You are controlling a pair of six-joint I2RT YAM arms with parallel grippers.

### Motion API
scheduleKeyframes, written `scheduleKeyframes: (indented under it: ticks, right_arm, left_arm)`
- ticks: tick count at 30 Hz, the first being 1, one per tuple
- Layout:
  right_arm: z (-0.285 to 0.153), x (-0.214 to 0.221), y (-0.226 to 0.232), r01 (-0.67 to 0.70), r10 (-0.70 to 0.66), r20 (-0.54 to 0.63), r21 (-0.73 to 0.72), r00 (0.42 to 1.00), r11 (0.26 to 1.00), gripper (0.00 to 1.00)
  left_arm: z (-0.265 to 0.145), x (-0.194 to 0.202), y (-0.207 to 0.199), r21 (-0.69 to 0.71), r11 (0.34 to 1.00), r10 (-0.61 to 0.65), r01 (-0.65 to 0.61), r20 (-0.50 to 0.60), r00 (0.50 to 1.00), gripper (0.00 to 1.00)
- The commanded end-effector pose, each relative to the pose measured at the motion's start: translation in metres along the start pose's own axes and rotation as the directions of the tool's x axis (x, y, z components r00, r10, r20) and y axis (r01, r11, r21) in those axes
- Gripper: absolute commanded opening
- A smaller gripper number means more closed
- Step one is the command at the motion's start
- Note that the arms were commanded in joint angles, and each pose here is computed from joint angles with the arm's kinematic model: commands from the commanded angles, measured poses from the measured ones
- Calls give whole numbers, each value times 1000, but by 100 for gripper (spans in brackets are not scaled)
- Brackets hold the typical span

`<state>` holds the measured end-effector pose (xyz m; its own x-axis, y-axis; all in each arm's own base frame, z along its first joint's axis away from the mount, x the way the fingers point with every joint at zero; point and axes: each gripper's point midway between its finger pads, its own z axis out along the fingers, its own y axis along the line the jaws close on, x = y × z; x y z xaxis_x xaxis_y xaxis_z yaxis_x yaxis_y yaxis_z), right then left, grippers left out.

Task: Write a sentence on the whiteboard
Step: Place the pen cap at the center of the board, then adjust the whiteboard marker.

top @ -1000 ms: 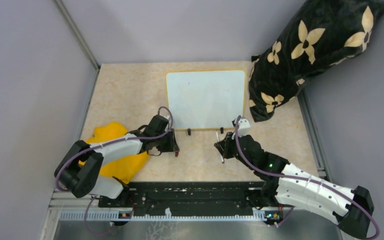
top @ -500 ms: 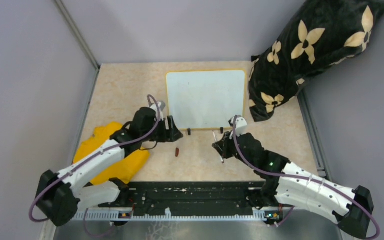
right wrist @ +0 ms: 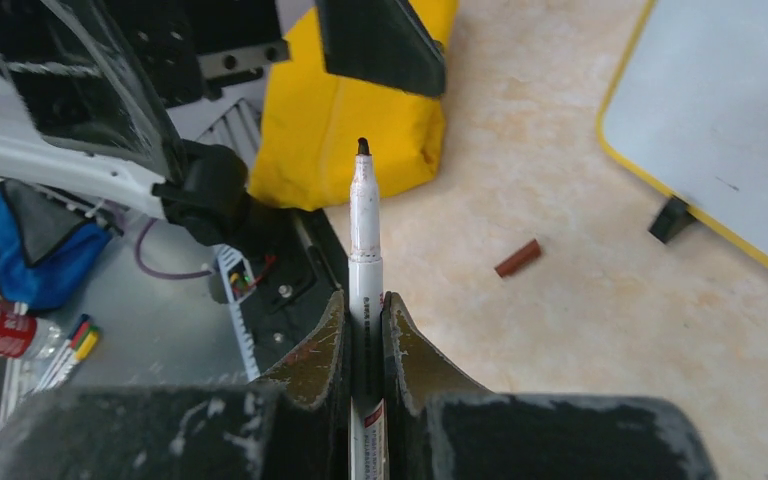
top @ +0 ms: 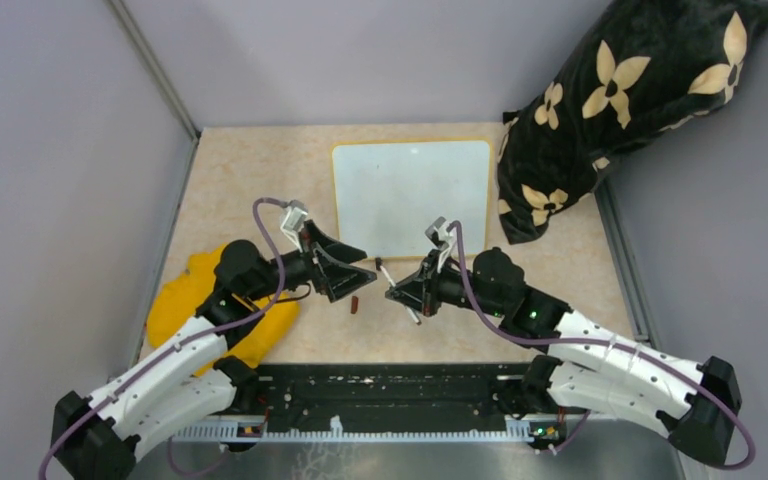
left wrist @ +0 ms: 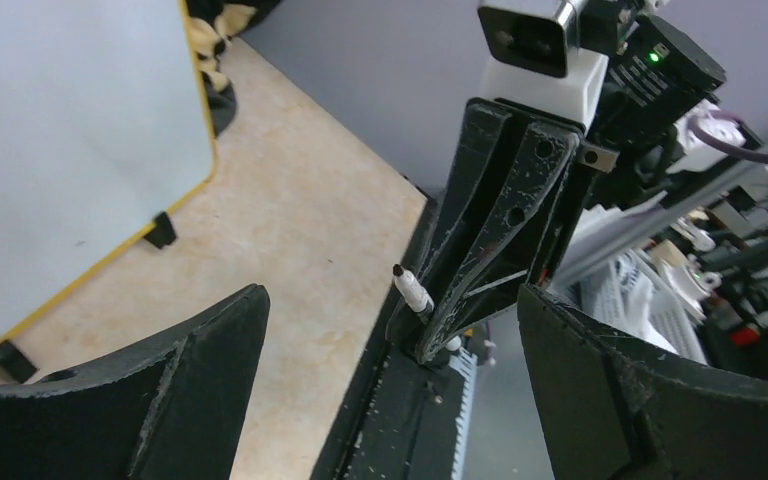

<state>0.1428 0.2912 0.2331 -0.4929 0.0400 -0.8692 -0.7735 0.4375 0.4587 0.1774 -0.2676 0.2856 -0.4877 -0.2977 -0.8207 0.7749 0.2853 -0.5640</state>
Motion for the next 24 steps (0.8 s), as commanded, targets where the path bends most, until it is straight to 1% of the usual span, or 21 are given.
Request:
scheduleKeyframes:
  ticks: [1, 4, 7, 10, 16, 24]
  right_arm:
    - [3, -46, 49, 44, -18, 123, -212, 992, 976, 0]
    - [6, -48, 55, 45, -14, 126, -244, 992, 969, 0]
    - [6, -49, 59, 43, -9, 126, -267, 992, 963, 0]
    - [6, -49, 62, 43, -7, 128, -281, 992, 959, 0]
    - [5, -49, 65, 41, -4, 125, -298, 992, 954, 0]
    - [6, -47, 65, 39, -1, 125, -302, 992, 953, 0]
  left_arm:
    - [1, 0, -38, 211, 977, -3, 13, -47, 999, 99]
    - [0, 3, -45, 252, 968, -5, 22, -69, 998, 99]
    - [-2, 2, -52, 290, 957, -5, 25, -70, 998, 94]
    - [-4, 4, -57, 319, 947, -2, 28, -80, 997, 86]
    - [-4, 11, -60, 358, 932, -18, 58, -114, 993, 66]
    - [-2, 14, -58, 362, 928, -37, 83, -133, 990, 51]
